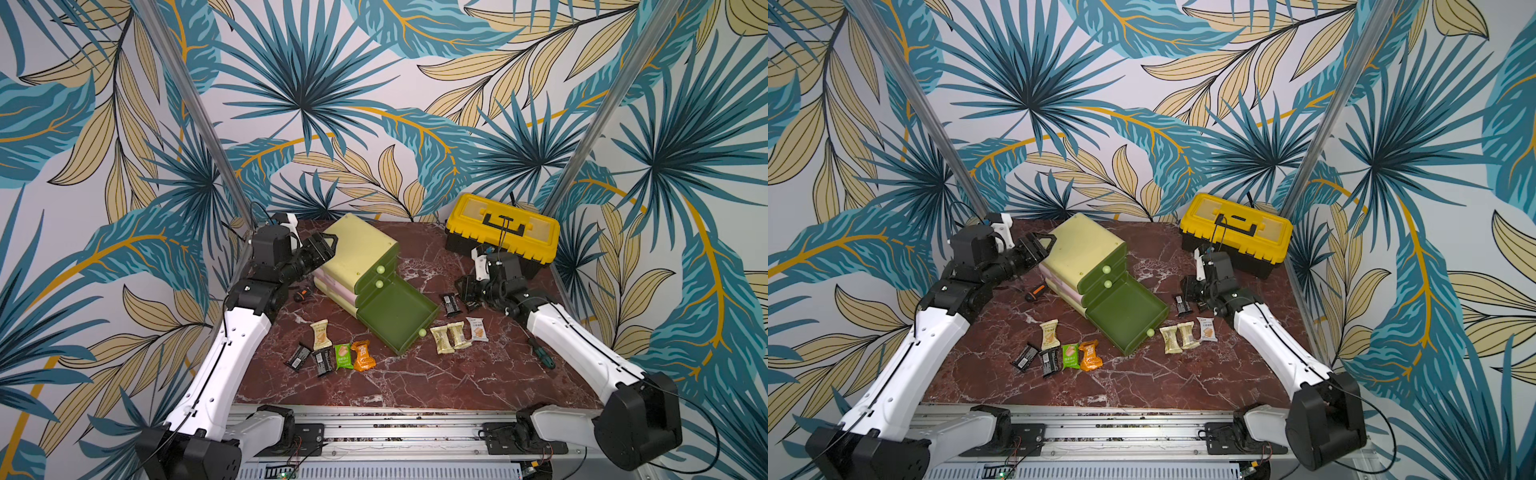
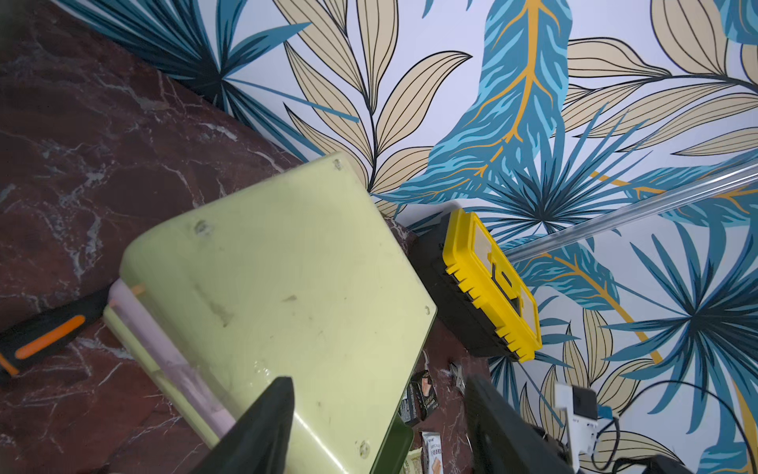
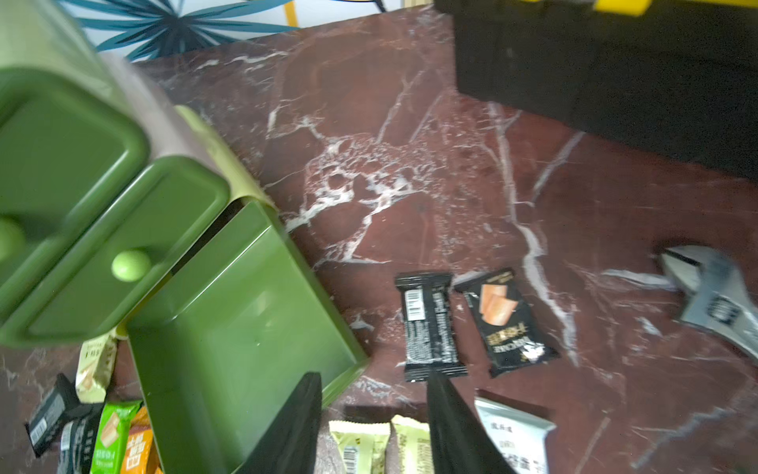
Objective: Take the cookies out of the drawer
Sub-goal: Place the cookie at the center of the board, then close the drawer of the storage box.
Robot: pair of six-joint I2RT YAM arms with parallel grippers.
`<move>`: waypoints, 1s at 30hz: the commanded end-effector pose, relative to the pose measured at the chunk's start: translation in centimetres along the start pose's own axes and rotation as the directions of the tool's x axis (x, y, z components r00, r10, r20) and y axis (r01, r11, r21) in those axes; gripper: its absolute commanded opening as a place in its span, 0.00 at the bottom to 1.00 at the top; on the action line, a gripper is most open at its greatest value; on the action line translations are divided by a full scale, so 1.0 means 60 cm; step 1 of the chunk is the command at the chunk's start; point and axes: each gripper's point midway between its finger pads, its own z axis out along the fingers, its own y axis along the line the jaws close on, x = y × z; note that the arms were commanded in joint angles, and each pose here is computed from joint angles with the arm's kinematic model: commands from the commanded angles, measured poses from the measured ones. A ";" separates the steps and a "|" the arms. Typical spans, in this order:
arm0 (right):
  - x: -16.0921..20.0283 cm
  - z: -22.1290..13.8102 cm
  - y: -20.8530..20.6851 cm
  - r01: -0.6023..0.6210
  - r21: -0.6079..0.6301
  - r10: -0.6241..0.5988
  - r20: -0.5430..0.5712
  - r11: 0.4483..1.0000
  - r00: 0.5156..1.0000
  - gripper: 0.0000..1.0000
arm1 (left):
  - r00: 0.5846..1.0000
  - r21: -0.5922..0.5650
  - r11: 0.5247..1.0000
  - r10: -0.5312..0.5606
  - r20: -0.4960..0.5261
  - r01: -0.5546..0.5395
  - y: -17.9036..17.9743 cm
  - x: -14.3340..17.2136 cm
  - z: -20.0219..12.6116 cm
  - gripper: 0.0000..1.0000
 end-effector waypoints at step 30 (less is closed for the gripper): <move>0.218 0.086 0.095 0.018 -0.281 -0.002 0.058 0.960 0.998 0.42 | 0.928 -0.297 0.902 0.223 -0.298 -0.312 0.016 0.041 0.143 0.62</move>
